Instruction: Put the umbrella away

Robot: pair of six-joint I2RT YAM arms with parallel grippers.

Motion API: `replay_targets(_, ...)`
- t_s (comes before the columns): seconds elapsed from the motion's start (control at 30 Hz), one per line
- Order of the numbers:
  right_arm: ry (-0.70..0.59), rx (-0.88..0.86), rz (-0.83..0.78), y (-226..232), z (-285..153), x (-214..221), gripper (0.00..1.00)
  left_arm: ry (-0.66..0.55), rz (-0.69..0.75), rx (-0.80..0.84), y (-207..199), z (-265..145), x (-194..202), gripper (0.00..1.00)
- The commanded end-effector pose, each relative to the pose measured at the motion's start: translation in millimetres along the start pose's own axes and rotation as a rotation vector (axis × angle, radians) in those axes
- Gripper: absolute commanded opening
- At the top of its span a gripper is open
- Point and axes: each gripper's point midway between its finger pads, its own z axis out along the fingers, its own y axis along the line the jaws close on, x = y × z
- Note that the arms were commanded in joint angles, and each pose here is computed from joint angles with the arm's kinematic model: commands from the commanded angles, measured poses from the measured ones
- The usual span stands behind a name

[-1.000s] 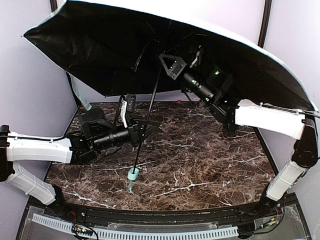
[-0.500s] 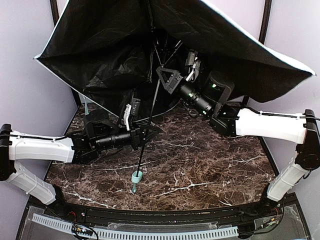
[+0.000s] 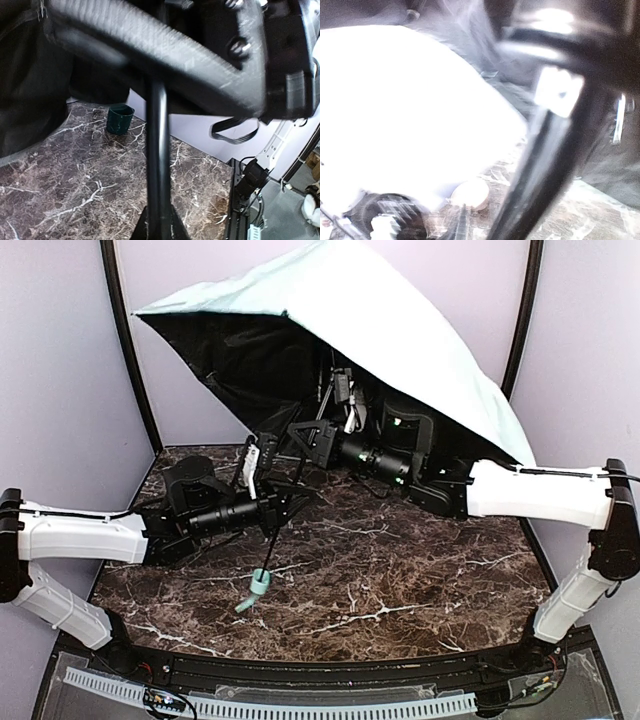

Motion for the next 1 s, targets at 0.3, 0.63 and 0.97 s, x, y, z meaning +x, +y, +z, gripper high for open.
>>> replay_targets(0.3, -0.159, 0.171, -0.176, -38, -36, -98, 0.00, 0.033, 0.091, 0.040, -18, -44, 10, 0.64)
replay_targets(0.63, -0.300, 0.183, -0.601, -37, -41, -175, 0.00, 0.000, 0.191, -0.229, 2, -120, -20, 0.64)
replay_targets(0.97, -0.310, 0.119, -0.626, -24, -28, -201, 0.00, 0.071, 0.168, -0.416, 31, -115, -32, 0.66)
